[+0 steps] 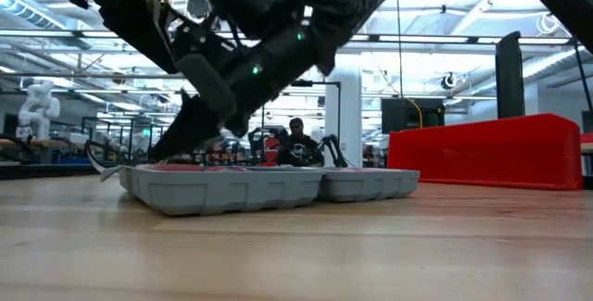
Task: Prefit tool cases
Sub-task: Put the tape measure into the toolbox, then adjust tools inside the tool box
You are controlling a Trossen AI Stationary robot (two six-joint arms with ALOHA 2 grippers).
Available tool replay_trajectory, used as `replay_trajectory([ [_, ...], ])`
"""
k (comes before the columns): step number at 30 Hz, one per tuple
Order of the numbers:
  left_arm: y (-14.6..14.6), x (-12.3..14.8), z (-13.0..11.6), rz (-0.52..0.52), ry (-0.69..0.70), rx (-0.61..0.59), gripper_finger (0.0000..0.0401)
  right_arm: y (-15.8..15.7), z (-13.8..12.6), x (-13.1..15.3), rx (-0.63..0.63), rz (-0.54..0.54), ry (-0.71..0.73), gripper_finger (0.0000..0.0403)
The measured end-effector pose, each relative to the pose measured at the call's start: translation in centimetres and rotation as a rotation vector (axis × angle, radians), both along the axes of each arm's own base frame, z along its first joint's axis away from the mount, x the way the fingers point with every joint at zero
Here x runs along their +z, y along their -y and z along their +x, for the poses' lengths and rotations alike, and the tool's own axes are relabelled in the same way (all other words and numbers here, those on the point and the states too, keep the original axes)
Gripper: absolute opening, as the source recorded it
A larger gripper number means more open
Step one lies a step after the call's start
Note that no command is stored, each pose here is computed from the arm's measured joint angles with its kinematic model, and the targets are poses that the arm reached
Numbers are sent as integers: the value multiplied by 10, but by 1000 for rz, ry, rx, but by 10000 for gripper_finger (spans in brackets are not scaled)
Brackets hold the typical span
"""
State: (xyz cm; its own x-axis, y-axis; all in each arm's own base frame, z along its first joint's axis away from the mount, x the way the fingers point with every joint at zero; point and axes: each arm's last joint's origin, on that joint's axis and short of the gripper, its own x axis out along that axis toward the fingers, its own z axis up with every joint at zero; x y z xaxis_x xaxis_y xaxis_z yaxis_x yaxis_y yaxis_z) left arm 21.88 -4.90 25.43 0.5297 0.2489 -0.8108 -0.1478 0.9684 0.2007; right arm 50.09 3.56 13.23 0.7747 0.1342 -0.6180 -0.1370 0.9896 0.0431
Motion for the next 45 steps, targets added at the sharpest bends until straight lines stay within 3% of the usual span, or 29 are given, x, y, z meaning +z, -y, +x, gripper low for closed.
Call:
replay_trajectory([
  [3,1,0,-1,4,-2,-5,86,3,-5,17,-7,-48,-10,0],
  [7,0,-2,-5,-4,-41,30,86,9,-21,60,-90,-211,-28,0],
  [13,-1,-14,-17,-44,-137,138,86,17,-49,80,-189,-335,-218,0],
  [22,-7,-55,-32,-68,-293,284,86,18,-71,55,-263,-301,-402,0],
  [30,-2,-92,-14,-70,-317,187,86,18,-75,41,-299,-259,-397,0],
  [45,6,-82,11,-105,-155,75,86,17,-71,44,-301,-251,-349,0],
])
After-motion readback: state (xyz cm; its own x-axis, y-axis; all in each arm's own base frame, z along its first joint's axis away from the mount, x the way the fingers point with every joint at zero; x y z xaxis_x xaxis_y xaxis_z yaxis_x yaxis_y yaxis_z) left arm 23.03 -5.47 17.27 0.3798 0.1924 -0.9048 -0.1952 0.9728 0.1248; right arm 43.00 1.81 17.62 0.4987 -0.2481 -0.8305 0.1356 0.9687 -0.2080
